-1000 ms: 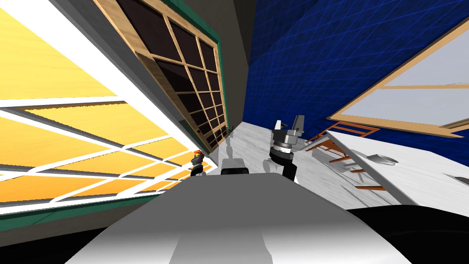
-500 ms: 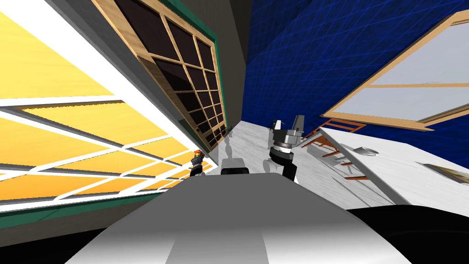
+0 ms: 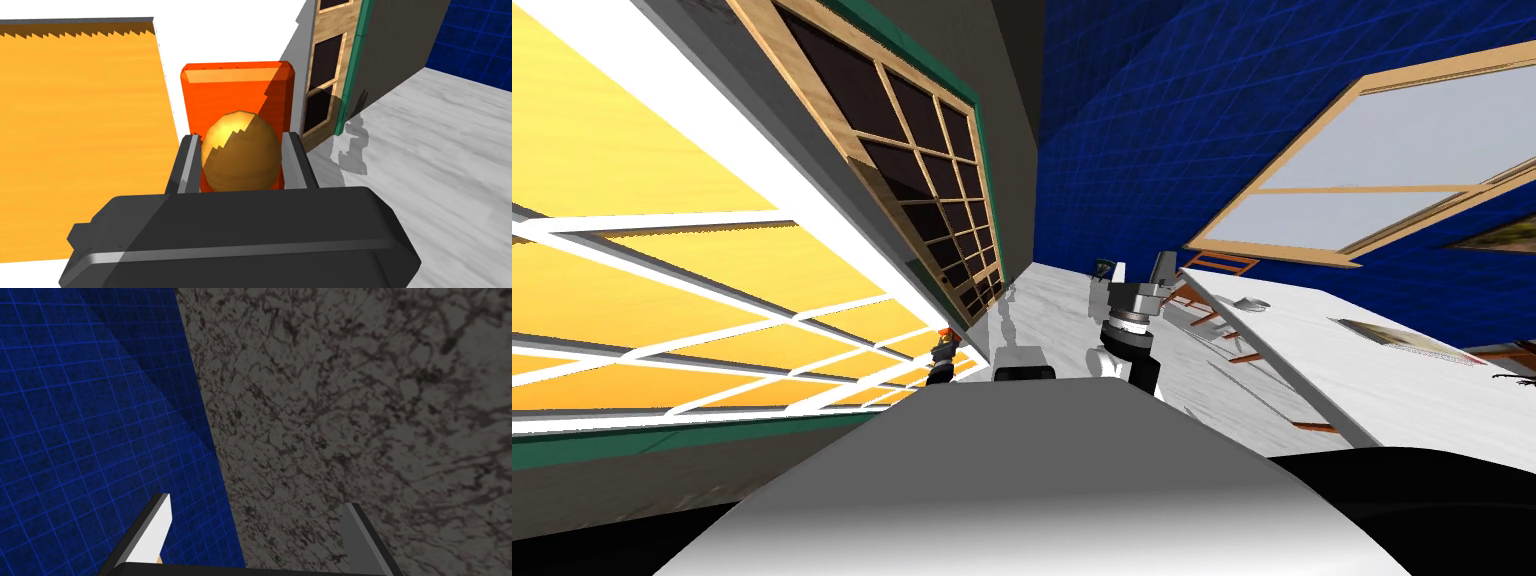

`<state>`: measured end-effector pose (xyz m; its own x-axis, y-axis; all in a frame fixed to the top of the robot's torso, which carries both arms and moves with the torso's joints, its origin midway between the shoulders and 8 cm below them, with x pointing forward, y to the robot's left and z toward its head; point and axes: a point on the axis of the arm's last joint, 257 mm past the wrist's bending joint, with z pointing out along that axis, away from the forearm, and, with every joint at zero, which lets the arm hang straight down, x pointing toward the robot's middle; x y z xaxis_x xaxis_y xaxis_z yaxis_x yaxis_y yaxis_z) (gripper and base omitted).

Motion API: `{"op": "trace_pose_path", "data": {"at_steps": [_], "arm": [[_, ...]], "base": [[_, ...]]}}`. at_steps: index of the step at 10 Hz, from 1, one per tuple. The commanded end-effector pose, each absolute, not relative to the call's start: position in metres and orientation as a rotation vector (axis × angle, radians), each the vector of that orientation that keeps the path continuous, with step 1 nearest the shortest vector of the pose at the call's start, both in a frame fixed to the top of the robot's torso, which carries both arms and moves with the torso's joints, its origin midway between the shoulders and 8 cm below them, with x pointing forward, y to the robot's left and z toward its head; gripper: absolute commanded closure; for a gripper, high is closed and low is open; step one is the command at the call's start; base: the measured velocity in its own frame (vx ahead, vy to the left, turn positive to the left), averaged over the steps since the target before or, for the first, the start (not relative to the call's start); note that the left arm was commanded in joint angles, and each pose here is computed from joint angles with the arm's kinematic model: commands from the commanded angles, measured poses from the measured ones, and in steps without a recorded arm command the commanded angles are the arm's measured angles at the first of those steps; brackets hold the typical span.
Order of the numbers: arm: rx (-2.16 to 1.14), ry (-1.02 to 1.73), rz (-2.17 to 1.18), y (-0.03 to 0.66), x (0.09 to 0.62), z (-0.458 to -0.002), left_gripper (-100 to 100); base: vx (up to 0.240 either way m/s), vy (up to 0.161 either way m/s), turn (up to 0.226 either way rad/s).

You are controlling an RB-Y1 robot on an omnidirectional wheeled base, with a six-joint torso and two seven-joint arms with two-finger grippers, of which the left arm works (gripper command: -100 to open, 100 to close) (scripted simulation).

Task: Pull the door open

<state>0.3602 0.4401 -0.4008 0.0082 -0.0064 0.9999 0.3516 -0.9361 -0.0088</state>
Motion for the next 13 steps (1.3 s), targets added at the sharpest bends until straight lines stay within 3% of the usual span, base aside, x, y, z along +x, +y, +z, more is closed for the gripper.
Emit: {"op": "trace_pose_path", "data": {"at_steps": [1, 13], "arm": [[-2.039, -0.339, -2.040, 0.436, 0.361, -0.398, 100], [-2.127, -0.217, -2.102, 0.413, 0.342, -0.403, 100]], "base": [[-0.205, 0.035, -0.117], [-0.187, 0.009, -0.083]]}}
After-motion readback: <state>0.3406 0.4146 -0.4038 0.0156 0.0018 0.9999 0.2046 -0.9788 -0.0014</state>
